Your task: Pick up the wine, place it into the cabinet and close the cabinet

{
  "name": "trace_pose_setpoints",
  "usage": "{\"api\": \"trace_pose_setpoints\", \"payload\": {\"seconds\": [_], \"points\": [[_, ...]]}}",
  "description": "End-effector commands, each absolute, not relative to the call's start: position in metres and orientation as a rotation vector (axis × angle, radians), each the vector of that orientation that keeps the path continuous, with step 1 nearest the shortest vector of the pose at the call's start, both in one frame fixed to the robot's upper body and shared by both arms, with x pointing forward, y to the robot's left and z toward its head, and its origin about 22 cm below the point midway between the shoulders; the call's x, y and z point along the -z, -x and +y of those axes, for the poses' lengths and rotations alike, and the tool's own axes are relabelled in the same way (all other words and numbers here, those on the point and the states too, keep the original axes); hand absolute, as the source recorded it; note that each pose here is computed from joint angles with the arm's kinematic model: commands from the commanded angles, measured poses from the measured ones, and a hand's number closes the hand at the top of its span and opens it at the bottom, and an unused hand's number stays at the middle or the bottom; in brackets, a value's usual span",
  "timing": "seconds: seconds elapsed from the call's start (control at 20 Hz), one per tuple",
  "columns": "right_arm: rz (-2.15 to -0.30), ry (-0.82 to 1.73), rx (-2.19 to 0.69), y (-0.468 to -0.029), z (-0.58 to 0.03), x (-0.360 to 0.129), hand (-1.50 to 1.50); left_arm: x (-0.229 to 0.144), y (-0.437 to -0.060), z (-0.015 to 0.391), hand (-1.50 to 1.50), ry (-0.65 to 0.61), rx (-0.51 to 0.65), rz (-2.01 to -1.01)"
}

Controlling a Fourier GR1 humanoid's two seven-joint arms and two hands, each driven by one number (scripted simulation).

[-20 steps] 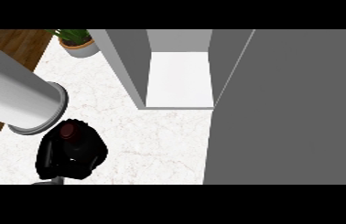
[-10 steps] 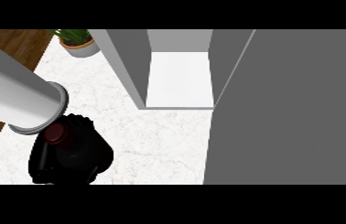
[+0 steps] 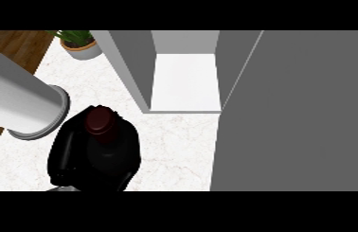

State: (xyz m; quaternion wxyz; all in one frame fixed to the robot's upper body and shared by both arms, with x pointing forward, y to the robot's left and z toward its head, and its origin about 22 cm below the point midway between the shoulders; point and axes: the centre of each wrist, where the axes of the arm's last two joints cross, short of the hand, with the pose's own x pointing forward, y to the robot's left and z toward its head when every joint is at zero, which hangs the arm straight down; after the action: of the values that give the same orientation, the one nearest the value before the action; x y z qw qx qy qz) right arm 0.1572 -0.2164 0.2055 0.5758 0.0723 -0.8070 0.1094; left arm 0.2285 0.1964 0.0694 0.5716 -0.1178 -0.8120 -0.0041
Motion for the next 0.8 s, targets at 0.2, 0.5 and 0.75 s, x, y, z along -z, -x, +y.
{"api": "trace_pose_setpoints", "payload": {"seconds": [0.2, 0.5, 0.75], "points": [[-1.924, -0.229, -0.25, -0.127, -0.229, -0.212, -1.5, -0.095, -0.239, 0.143, 1.5, 0.35, -0.006, -1.892], [-1.938, -0.219, -0.254, -0.147, -0.231, -0.213, -1.5, -0.112, -0.246, 0.091, 1.5, 0.351, -0.015, -1.879], [-1.925, -0.22, -0.267, -0.145, -0.222, -0.208, -1.5, -0.141, -0.266, 0.07, 1.5, 0.289, -0.004, -1.907]]}}
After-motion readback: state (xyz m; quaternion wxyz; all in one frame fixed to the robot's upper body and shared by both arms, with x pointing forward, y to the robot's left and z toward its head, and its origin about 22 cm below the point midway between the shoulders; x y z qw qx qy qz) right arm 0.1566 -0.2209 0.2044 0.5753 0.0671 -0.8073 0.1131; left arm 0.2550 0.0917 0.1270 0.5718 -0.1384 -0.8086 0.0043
